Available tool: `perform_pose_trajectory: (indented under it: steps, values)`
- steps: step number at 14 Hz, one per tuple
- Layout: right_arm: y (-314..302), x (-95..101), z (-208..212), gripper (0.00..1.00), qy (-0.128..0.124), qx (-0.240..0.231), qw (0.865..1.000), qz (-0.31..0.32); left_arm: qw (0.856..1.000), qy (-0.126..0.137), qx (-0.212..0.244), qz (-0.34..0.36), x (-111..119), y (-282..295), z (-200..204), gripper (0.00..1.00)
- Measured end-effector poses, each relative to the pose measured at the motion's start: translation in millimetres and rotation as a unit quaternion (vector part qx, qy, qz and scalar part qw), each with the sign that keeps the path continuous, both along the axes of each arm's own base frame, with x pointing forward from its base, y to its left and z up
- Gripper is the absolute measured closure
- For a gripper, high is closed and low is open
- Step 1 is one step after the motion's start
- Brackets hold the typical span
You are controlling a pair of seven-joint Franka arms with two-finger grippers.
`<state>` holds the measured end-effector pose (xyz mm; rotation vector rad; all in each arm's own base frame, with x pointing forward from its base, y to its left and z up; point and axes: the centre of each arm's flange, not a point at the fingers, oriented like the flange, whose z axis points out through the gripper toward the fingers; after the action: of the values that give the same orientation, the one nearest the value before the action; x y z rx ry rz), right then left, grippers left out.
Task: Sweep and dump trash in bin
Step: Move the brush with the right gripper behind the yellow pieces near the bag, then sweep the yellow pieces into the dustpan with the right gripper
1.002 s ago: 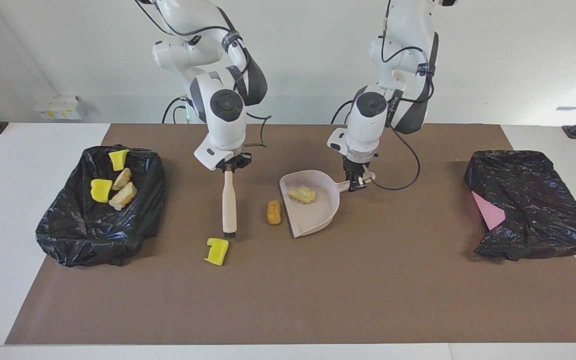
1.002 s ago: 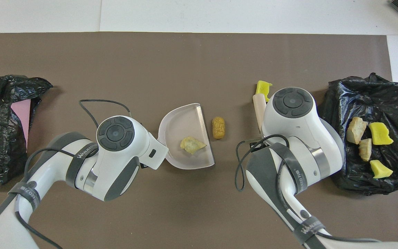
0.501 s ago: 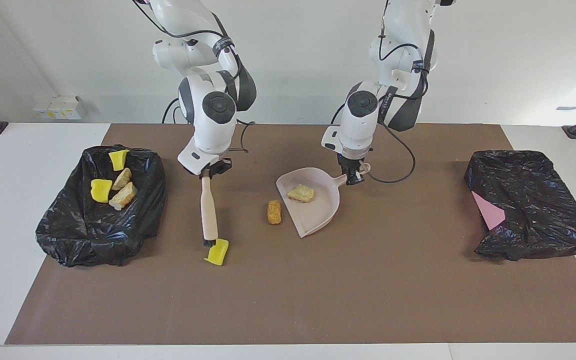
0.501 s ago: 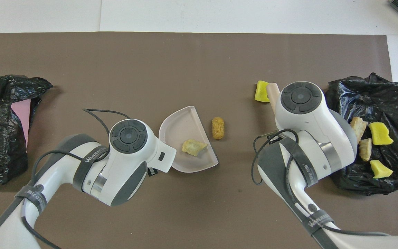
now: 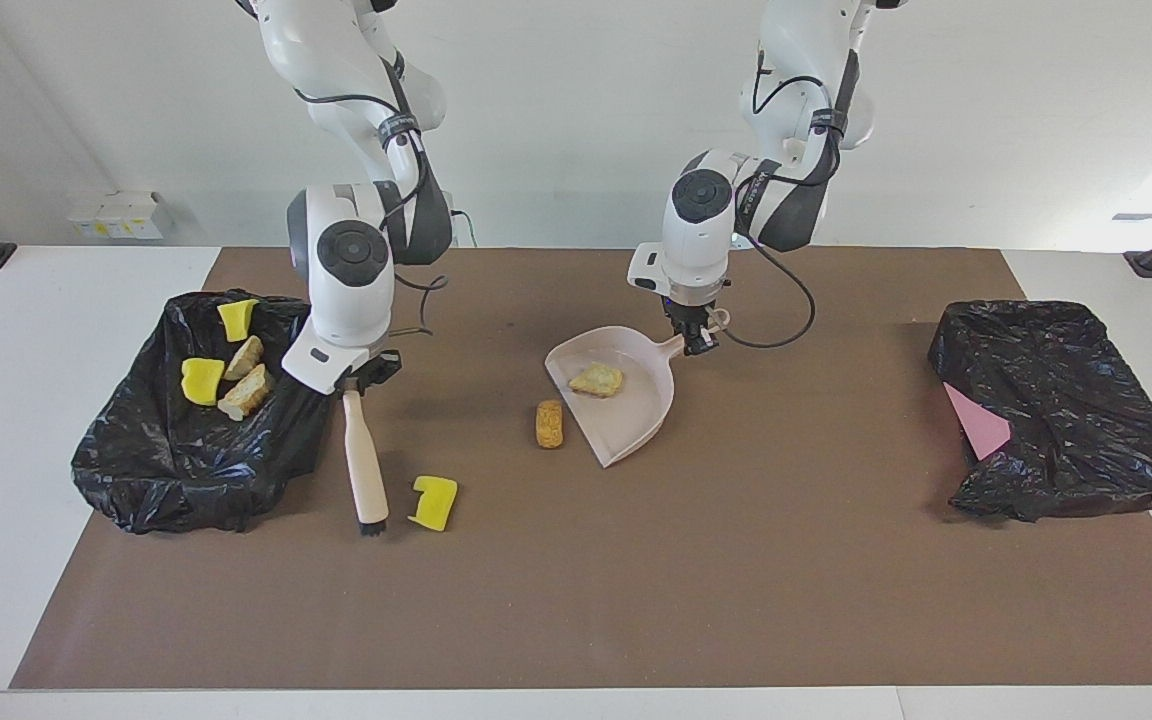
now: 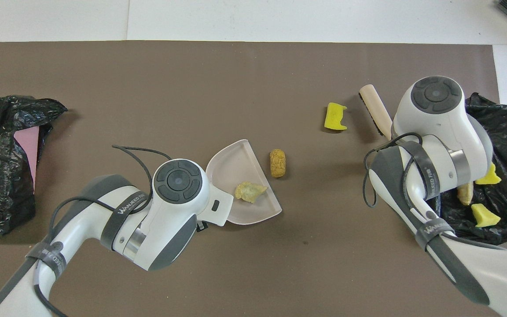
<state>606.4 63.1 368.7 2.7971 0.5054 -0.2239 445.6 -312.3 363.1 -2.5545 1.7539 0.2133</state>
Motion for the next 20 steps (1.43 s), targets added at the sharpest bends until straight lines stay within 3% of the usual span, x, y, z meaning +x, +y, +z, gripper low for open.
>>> perform_pose_trajectory:
  steps: [4,7,14,16,20]
  values:
    - [46.8,3.7,-27.7,0.73,0.017,0.012,0.999,0.033,1.0,0.0,0.0,0.0,-0.1,-0.1,0.0,0.69]
    - [109.5,-11.2,-32.1,0.73,0.034,0.063,0.996,0.044,1.0,-0.001,0.0,-0.001,-0.3,-0.3,0.3,0.69]
    - [197.8,-83.2,-37.8,0.73,0.1,0.125,0.985,0.065,1.0,-0.012,-0.009,-0.023,1.7,-0.1,-1.9,0.69]
    - [217.7,-106.0,-33.9,0.73,0.118,0.132,0.983,0.057,0.999,-0.026,-0.02,-0.034,4.7,-1.2,-2.6,0.69]
    - [242.3,-125.1,-19.3,0.73,0.113,0.12,0.986,0.03,0.997,-0.04,-0.034,-0.062,16.6,6.5,-9.0,0.69]
